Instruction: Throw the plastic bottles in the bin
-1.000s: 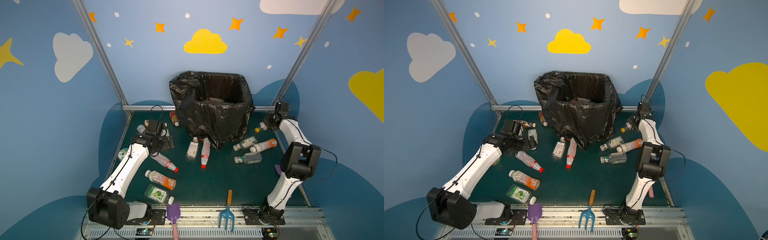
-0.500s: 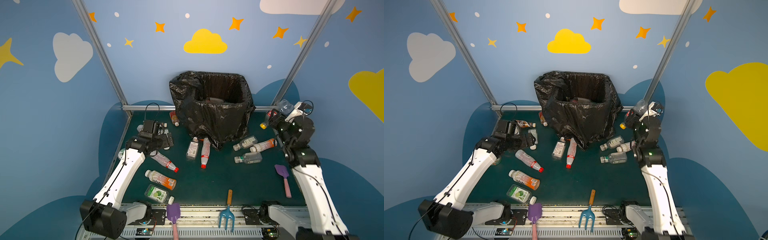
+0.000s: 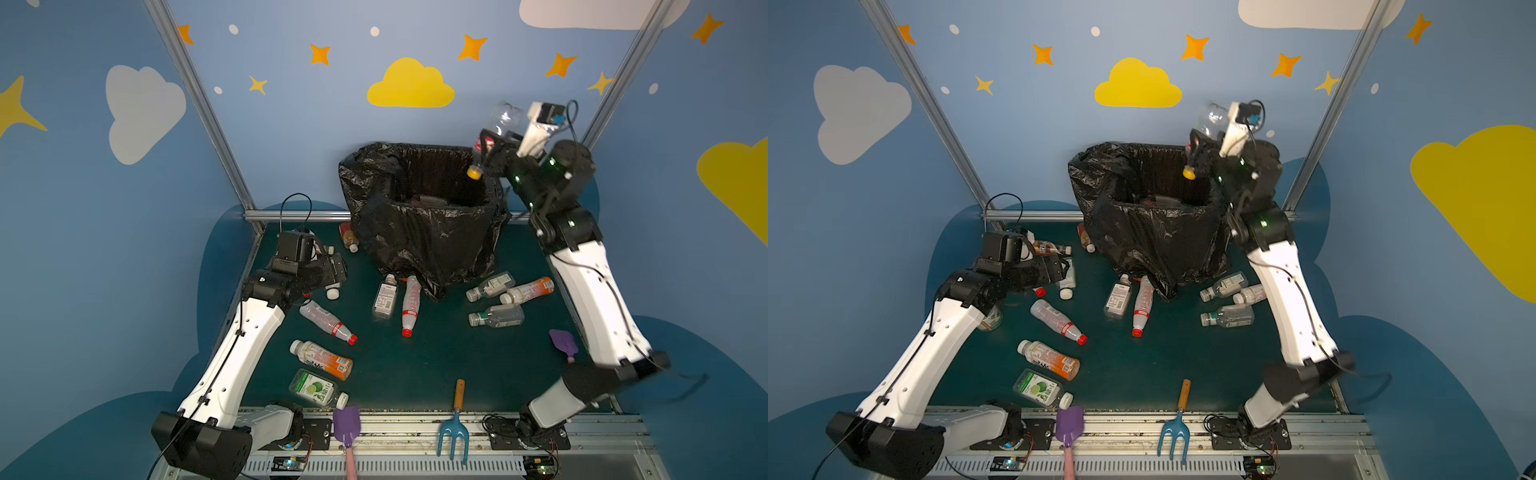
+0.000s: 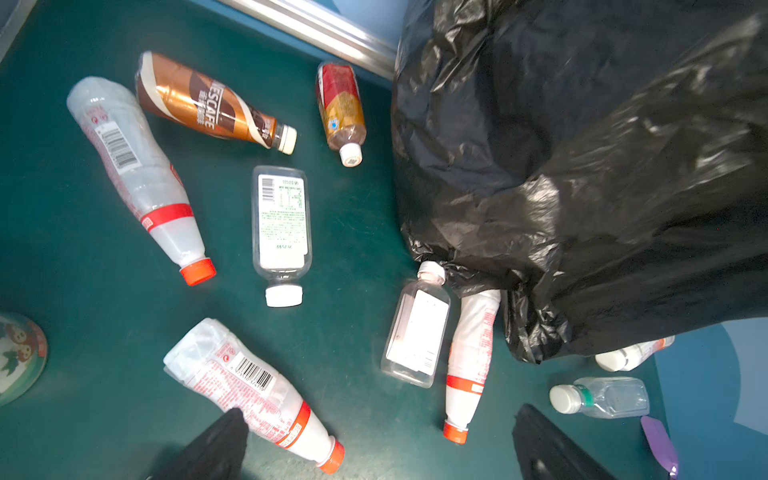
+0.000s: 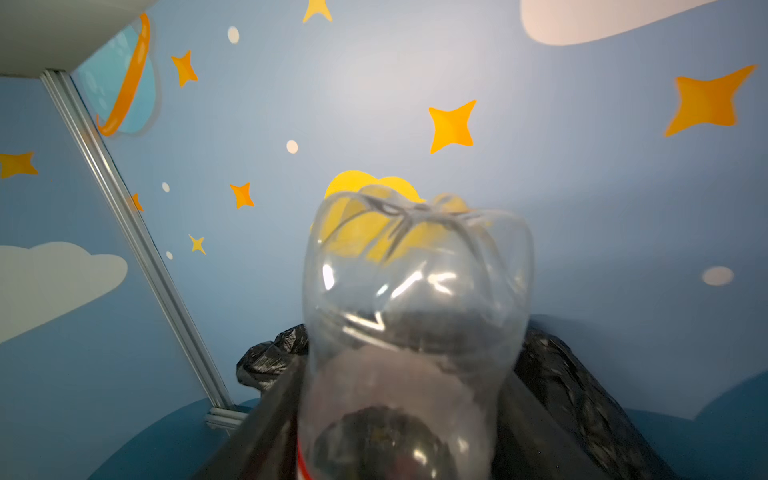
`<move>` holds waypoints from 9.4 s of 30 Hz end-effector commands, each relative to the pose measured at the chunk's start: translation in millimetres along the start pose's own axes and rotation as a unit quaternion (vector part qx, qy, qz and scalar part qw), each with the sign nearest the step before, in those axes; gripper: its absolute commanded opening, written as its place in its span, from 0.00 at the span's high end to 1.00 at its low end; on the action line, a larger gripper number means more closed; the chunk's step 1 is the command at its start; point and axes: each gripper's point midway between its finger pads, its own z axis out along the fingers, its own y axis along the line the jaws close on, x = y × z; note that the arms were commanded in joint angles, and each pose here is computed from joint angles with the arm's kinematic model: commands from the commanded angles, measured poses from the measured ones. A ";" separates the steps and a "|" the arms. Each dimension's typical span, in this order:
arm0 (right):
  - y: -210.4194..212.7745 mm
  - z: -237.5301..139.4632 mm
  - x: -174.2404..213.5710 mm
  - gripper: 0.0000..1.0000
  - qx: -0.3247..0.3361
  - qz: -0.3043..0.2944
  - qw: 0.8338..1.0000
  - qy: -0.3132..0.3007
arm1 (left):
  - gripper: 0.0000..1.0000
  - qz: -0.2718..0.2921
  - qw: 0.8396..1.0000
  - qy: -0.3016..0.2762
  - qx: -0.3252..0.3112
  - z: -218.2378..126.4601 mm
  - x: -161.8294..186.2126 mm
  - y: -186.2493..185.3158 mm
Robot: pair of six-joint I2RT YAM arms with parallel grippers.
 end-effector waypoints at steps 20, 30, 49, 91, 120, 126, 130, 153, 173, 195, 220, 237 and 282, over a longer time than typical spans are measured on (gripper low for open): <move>44.6 -131.9 139.9 0.25 -0.162 0.003 0.950 0.266 | 0.08 -0.139 0.965 0.150 -0.165 -1.9 99.3 94.5; 96.4 -146.6 267.1 0.25 -0.257 0.133 0.858 0.425 | 0.06 -0.221 0.930 0.132 -0.263 -12.4 98.7 160.0; 105.9 -131.5 288.6 0.24 -0.258 0.107 0.825 0.491 | 0.04 -0.234 0.926 0.146 -0.260 120.7 -25.8 214.4; 42.5 -88.7 290.7 0.24 -0.146 0.133 0.861 0.469 | 0.47 -0.270 0.921 0.165 -0.230 235.2 -35.8 244.7; 55.5 -106.9 217.4 0.13 -0.202 0.131 0.902 0.357 | 0.55 -0.227 0.960 0.083 -0.143 142.4 -89.3 174.9; 46.8 -114.0 190.5 0.13 -0.180 0.113 0.928 0.306 | 0.55 -0.214 0.972 0.033 -0.089 104.3 -123.6 141.5; 32.9 -120.8 178.3 0.13 -0.149 0.094 0.942 0.286 | 0.55 -0.198 0.979 -0.016 -0.051 66.9 -151.7 115.0; -6.1 -128.5 153.2 0.13 -0.072 0.093 0.964 0.239 | 0.55 0.126 0.905 -0.282 0.291 -60.3 -246.6 -215.2; -68.1 -139.8 156.3 0.13 0.057 0.130 0.962 0.235 | 0.00 0.160 0.904 -0.296 0.264 -74.0 -237.5 -238.5; -257.2 -288.4 295.6 0.13 0.397 0.369 0.780 0.314 | 0.00 0.037 0.992 0.049 0.111 93.6 -3.0 -72.0; -361.2 -228.7 379.0 0.13 0.461 0.448 0.691 0.331 | 0.00 0.024 0.993 0.106 0.049 119.7 34.1 -42.4; -368.8 -207.2 426.4 0.18 0.483 0.410 0.660 0.403 | 0.00 0.014 0.994 0.109 0.028 118.0 29.6 -23.0; -188.2 -236.7 50.4 0.71 0.315 0.098 0.940 -0.081 | 0.00 0.001 0.999 0.043 0.034 90.8 -37.9 -15.9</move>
